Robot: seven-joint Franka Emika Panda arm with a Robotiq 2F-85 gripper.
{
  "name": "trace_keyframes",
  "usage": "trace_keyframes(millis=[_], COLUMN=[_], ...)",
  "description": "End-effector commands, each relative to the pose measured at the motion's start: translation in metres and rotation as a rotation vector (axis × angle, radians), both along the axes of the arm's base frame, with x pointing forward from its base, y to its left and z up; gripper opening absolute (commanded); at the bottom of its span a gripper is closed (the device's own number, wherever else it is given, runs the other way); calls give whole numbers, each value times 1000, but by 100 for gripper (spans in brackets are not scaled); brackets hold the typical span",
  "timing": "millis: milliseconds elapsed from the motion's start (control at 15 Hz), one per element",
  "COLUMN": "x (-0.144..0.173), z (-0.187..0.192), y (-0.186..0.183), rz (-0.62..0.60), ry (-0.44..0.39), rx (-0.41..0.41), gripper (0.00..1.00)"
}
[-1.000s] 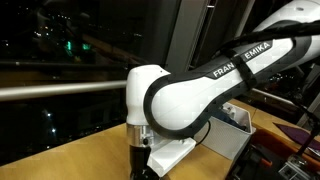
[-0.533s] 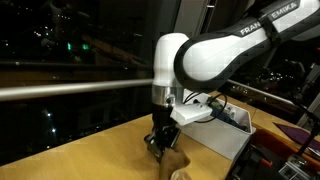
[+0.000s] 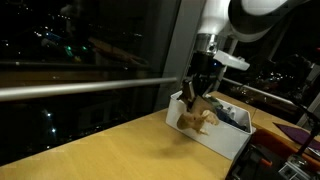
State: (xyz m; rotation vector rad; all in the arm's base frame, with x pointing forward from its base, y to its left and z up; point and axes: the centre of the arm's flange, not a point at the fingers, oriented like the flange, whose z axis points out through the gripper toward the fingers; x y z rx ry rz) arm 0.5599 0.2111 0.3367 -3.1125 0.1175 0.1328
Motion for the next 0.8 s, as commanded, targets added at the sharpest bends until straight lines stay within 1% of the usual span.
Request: trace_keyframes(millis=[0,200,400,533,733], x=[-14,-4,10,20,31], z=[69,113,134,135,126], y=[-70,-139,-196,-218,-237], rz=[-40,-60,-59,-43,-23], ry=[-63,-102,-138,-151,-148], rx=[-45,-62,-49,-47,-48], gripper=[2,2,2,2,2])
